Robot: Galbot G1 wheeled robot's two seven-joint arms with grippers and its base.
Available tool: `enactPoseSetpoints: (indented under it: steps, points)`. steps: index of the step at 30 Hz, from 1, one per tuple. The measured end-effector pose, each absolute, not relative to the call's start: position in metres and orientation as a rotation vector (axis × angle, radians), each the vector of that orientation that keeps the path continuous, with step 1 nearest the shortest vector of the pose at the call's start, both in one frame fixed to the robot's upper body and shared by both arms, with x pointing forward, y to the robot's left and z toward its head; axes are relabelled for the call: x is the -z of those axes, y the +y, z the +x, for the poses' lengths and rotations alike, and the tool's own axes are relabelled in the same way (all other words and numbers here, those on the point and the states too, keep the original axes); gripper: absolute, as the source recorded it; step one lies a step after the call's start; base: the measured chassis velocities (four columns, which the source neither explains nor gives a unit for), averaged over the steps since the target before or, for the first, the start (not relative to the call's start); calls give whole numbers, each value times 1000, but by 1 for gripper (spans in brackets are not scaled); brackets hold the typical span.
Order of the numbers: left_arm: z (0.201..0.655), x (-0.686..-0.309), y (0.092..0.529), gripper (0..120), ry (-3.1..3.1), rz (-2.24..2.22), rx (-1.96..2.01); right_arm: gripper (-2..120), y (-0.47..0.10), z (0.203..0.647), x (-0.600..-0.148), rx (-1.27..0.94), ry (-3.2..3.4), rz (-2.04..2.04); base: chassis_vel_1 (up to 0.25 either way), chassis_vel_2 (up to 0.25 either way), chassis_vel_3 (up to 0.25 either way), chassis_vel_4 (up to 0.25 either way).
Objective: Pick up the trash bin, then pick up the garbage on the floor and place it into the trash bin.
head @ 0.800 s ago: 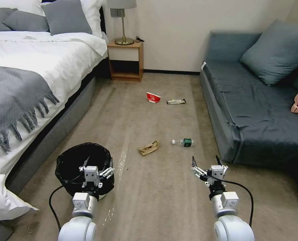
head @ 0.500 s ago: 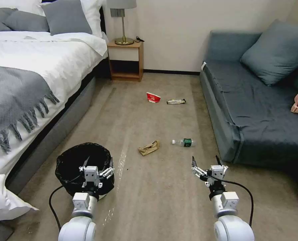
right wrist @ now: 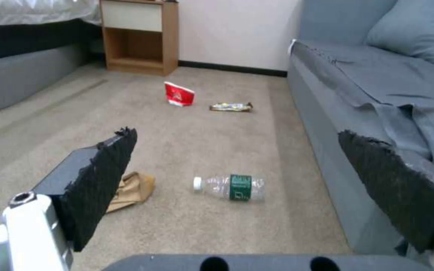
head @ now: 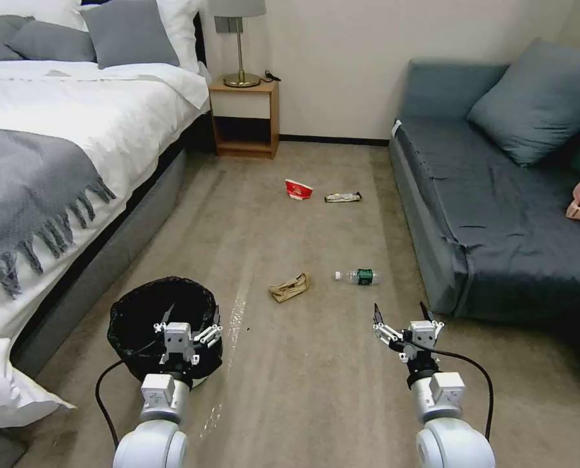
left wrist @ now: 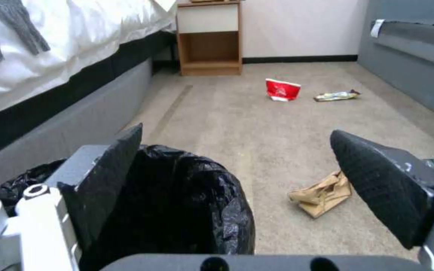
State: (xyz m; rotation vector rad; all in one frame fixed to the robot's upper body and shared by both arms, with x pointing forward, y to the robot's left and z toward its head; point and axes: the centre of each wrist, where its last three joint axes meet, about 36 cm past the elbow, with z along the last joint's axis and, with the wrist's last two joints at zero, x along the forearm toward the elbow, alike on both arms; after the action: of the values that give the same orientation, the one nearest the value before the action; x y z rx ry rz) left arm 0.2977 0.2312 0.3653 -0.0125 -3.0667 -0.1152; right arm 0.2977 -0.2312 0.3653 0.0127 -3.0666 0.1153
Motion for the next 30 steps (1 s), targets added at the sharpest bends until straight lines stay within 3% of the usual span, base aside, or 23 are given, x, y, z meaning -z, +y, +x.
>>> enactPoseSetpoints:
  steps: [24, 30]
  points:
    - [302, -371, 234, 100, -3047, 14, 74, 100, -231, 296, -365, -113, -3061, 10, 0, 0, 0, 0]
    - [320, -399, 244, 100, -2960, 95, -71, 100, -208, 251, -370, -57, -2928, -66, 0, 0, 0, 0]
